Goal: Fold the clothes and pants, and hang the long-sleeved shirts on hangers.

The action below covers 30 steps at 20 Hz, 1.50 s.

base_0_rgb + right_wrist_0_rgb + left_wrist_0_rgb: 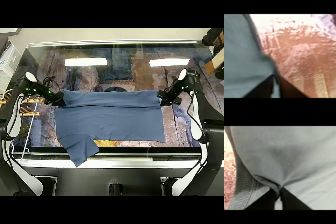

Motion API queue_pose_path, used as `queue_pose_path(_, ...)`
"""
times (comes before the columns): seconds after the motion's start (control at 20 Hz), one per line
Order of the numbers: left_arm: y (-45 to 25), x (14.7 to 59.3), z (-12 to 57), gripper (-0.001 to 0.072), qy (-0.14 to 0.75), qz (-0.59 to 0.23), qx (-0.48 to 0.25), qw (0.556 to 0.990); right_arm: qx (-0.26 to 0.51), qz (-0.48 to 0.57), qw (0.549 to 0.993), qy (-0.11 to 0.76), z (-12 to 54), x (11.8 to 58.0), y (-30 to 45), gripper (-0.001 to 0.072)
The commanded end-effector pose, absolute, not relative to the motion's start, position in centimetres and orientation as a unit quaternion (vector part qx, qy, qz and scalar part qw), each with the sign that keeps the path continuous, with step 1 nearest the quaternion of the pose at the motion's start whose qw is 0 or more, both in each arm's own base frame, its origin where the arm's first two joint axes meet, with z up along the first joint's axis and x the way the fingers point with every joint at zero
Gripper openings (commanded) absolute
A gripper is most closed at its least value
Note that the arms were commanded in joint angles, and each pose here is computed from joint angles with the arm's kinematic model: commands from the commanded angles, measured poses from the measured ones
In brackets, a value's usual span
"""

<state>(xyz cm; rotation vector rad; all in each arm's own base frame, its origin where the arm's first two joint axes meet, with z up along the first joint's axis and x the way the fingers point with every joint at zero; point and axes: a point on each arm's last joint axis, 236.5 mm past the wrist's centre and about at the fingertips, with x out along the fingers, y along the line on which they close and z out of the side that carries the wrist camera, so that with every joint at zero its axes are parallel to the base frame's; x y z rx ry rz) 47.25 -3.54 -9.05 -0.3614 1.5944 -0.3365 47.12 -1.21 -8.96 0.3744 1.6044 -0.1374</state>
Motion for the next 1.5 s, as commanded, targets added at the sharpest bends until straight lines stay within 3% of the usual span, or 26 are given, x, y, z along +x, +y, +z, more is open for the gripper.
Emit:
queue_pose_path(0.0, -3.8, 47.7, -9.0, 0.0379, 0.704, -0.142, -0.168, 0.675, 0.177, -0.057, 0.679, 0.711, -8.9, 47.4, -0.8, 0.0314)
queue_pose_path(0.05, -3.7, 47.9, -8.7, 0.0514, 0.701, -0.136, -0.173, 0.678, 0.176, -0.056, 0.673, 0.716, -8.8, 47.0, -0.7, 0.0419)
queue_pose_path(0.1, -3.5, 48.4, -8.0, 0.0538, 0.695, -0.129, -0.179, 0.684, 0.174, -0.056, 0.668, 0.721, -8.5, 46.5, -0.8, 0.0431)
queue_pose_path(0.3, -2.0, 48.7, -1.2, 0.0539, 0.665, -0.131, -0.171, 0.715, 0.114, -0.01, 0.72, 0.684, -2.7, 46.9, -1.3, 0.0431)
queue_pose_path(0.45, 0.2, 45.9, 3.0, 0.0538, 0.653, -0.11, -0.19, 0.725, 0.11, 0.051, 0.772, 0.624, 3.8, 47.4, -0.7, 0.043)
queue_pose_path(0.55, 1.4, 41.8, 4.1, 0.0538, 0.649, -0.09, -0.243, 0.715, 0.142, 0.098, 0.788, 0.592, 7.0, 46.9, -0.2, 0.0431)
queue_pose_path(0.75, 0.0, 32.0, 2.1, 0.0537, 0.626, -0.059, -0.364, 0.688, 0.205, 0.129, 0.784, 0.571, 9.4, 44.9, -0.4, 0.043)
queue_pose_path(1.0, -4.4, 21.7, -4.9, 0.0537, 0.648, -0.024, -0.405, 0.644, 0.222, 0.149, 0.774, 0.574, 10.2, 44.4, 1.3, 0.043)
queue_pose_path(1.15, -5.9, 19.7, -7.3, 0.0536, 0.649, -0.027, -0.42, 0.634, 0.226, 0.155, 0.759, 0.591, 10.1, 43.3, 1.6, 0.043)
queue_pose_path(1.45, -7.2, 20.1, -9.0, 0.0535, 0.623, -0.038, -0.451, 0.639, 0.234, 0.156, 0.745, 0.604, 10.1, 42.5, 2.0, 0.043)
